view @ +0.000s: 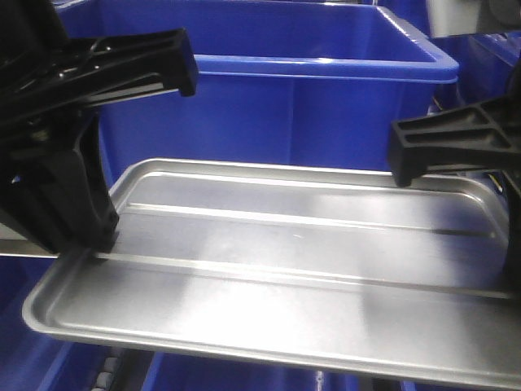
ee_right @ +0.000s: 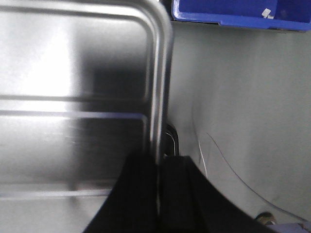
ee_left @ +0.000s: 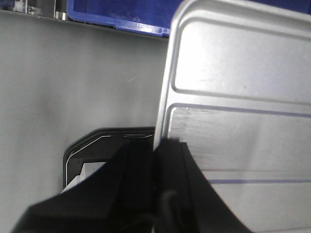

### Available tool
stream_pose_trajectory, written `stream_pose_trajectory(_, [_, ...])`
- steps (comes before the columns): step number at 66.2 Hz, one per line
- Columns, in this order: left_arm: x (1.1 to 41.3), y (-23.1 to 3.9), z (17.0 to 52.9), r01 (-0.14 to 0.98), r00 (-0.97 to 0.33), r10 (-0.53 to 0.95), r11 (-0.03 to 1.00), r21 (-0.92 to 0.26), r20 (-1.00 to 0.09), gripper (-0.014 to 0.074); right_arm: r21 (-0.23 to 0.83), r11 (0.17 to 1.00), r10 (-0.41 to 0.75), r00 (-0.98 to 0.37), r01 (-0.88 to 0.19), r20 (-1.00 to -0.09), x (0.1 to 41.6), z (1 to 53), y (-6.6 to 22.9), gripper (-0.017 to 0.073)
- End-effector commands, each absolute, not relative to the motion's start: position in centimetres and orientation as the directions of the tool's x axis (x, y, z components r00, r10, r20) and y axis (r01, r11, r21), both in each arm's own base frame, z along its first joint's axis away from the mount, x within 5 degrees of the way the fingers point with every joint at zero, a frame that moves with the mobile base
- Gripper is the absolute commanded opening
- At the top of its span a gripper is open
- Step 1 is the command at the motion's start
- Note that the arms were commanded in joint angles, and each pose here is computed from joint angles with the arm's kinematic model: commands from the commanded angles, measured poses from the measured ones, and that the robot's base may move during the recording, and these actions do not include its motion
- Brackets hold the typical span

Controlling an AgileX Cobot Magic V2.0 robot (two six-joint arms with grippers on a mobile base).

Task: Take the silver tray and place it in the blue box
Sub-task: 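Carry the tray with both grippers over the open blue bin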

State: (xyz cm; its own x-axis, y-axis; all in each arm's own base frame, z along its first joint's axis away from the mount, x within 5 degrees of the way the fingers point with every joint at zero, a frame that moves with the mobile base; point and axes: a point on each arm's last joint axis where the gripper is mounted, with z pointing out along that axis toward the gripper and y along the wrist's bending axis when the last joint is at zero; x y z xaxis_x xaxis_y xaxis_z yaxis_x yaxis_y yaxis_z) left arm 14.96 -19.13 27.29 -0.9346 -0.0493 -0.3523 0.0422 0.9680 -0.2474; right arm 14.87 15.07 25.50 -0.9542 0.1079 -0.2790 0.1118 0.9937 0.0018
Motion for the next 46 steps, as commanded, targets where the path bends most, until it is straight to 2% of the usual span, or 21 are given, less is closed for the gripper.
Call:
stream_pose_trajectory(1, [15.2, -18.5, 28.8, 0.049, -0.91, -0.053, 0.971, -0.233, -0.411, -0.0104, -0.1, 0.987, 0.092, -0.953, 0.125, -0.288, 14.7, 26.5, 13.7, 0.0057])
stream_pose_trajectory(17, [15.2, -18.5, 28.8, 0.049, -0.91, -0.053, 0.971, -0.233, -0.411, -0.0104, -0.092, 0.988, 0.091, -0.952, 0.123, -0.292, 14.7, 26.5, 13.8, 0.0057])
stream_pose_trajectory(21, [15.2, -18.5, 28.8, 0.049, -0.91, -0.053, 0.971, -0.234, -0.412, -0.0104, -0.078, 0.991, 0.082, -0.945, 0.112, -0.316, 15.0, 26.6, 13.9, 0.0057])
stream_pose_trajectory(34, [15.2, -18.5, 28.8, 0.05, -0.909, -0.052, 0.971, -0.233, -0.414, -0.0104, 0.063, 0.997, 0.065, -0.907, 0.042, -0.417, 16.0, 26.9, 15.3, 0.0057])
stream_pose_trajectory(46, [15.4, -18.5, 28.8, 0.058, -0.903, -0.044, 0.973, -0.222, -0.428, -0.0104, 0.143, 0.99, 0.069, -0.886, 0.003, -0.458, 16.4, 27.2, 16.1, 0.0057])
